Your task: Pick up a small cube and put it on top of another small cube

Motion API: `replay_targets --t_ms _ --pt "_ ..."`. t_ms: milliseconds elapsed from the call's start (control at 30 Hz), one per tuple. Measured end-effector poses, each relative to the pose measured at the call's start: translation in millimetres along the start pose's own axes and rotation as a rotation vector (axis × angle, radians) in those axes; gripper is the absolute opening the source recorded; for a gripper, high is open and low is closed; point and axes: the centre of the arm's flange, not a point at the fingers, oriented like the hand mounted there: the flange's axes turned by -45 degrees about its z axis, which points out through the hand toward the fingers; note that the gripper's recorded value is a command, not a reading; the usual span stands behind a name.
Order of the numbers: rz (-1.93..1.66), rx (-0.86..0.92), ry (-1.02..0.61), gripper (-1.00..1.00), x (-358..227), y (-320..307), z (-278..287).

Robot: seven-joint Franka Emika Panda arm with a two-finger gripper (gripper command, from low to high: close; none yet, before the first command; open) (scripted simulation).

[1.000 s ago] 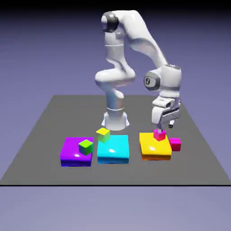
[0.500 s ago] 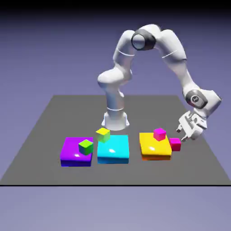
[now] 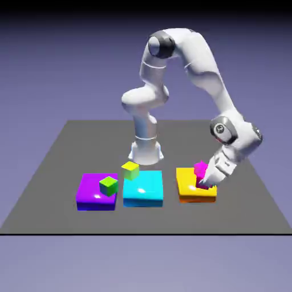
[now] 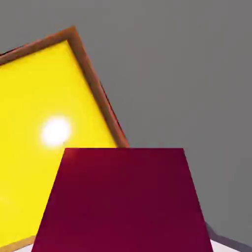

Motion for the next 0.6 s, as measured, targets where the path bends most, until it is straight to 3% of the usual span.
replay_targets --t_ms 167,300,367,500,533,600 --pt "0.266 0.201 0.002 -1.0 -124.0 117.9 46.7" --pt "0.478 0.375 0.024 -1.0 -243.8 173.3 99.1" --pt "0.477 0.374 0.024 -1.0 -243.5 173.2 98.7" --pt "0.477 0.374 0.024 -1.0 -226.7 155.8 160.1" --pt "0.477 0.374 0.024 1.0 -226.4 155.3 161.5" --pt "0.477 0.372 0.023 1.0 -226.6 155.4 161.6"
